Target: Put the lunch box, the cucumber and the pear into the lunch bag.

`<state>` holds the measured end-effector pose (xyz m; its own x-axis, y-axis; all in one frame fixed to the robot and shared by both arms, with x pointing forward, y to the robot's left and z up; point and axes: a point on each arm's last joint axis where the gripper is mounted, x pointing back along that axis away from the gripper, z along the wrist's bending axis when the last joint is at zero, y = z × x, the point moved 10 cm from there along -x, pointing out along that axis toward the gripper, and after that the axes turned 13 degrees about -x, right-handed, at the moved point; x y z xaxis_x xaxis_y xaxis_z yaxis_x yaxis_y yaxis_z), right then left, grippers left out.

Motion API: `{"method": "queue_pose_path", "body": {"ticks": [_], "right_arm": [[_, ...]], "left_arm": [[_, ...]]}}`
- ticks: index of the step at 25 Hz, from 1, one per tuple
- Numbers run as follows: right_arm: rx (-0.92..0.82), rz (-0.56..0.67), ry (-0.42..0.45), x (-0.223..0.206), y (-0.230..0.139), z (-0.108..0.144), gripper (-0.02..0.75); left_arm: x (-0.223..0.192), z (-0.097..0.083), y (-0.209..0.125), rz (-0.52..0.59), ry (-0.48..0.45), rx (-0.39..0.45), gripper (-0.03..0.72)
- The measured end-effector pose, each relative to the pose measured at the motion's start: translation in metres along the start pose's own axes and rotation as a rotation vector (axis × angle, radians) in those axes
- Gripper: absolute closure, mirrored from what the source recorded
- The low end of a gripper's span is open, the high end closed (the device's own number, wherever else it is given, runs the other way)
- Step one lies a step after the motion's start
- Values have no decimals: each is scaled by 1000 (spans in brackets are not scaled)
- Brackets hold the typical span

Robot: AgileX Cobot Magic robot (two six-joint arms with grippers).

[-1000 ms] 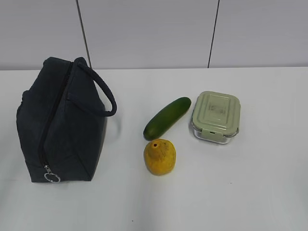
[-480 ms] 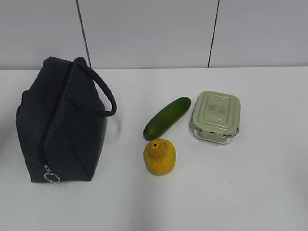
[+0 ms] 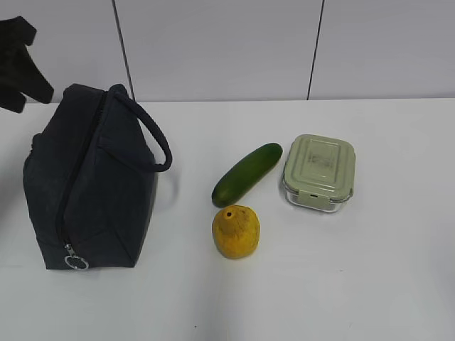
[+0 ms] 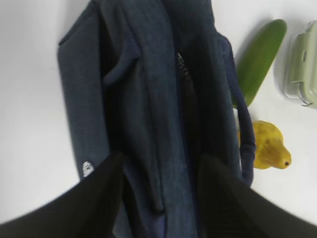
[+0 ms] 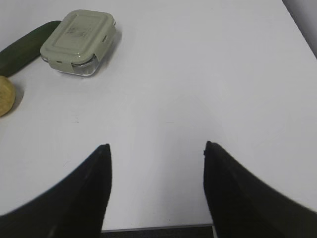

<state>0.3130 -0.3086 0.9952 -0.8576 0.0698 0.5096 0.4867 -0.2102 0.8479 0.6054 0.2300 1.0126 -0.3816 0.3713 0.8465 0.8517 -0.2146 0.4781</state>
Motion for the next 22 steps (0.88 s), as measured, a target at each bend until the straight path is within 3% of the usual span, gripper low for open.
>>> {"method": "queue_pose_path", "body": {"ticks": [3, 9, 12, 17, 22], "right_arm": [[0, 0, 0, 0, 0, 0, 300], [0, 0, 0, 0, 0, 0, 300], [0, 0, 0, 0, 0, 0, 300], [0, 0, 0, 0, 0, 0, 300], [0, 0, 0, 0, 0, 0, 300]], "left_arm": [[-18, -5, 4, 3, -71, -7, 342], [-36, 3, 6, 13, -73, -7, 357], [-43, 7, 6, 17, -69, -2, 438], [-49, 9, 5, 29, -71, 5, 662], [-49, 6, 7, 17, -84, 16, 682]]}}
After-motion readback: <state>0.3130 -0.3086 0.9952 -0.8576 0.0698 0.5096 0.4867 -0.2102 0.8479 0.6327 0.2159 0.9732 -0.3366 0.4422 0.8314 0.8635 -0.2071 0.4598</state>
